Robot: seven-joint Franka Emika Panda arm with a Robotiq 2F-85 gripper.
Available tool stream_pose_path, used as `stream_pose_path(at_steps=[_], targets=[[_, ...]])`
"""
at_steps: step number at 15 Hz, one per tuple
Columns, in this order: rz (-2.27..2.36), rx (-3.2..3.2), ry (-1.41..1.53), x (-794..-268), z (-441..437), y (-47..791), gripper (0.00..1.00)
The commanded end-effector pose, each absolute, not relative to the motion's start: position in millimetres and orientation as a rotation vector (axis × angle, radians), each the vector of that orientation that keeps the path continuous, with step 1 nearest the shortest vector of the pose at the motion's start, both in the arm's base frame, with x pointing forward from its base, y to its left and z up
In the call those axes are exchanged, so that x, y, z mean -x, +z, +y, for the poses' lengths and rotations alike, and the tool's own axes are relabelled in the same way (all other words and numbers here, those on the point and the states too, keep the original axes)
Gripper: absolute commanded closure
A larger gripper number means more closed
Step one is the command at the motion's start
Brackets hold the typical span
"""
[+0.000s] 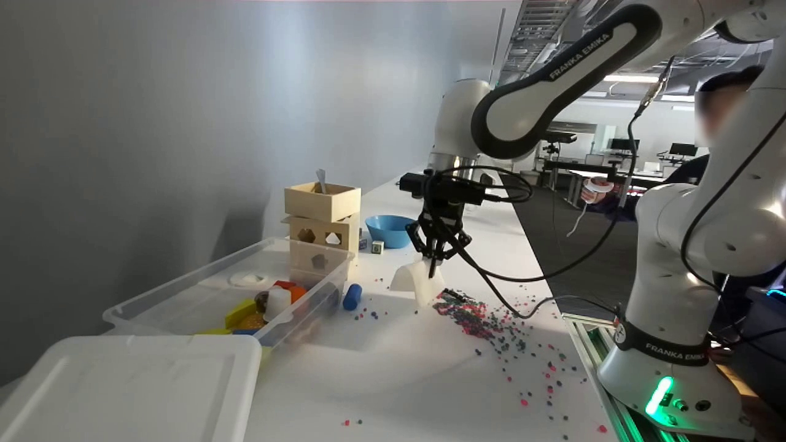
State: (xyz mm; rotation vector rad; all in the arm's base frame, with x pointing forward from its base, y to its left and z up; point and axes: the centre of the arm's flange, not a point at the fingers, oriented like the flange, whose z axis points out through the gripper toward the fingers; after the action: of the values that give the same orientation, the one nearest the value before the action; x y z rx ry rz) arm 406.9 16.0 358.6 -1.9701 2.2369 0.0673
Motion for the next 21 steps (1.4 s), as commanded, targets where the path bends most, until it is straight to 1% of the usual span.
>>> stream_pose_path(at_steps=[1,7,8,9,12,16,21], targets=[[2.140,2.007,-0.077,-410.1,22.9,394.1,1.00],[2.131,1.998,-0.389,-434.8,64.5,363.0,1.00],[2.144,2.047,-0.328,-442.3,74.7,353.9,1.00],[2.106,2.032,-0.316,-424.5,60.2,372.5,0.98],[2.128,2.062,-0.287,-428.7,73.2,353.9,1.00],[2.198,1.836,-0.367,-442.3,84.4,348.0,1.00],[2.112,1.742,-0.546,-466.3,108.2,338.9,1.00]])
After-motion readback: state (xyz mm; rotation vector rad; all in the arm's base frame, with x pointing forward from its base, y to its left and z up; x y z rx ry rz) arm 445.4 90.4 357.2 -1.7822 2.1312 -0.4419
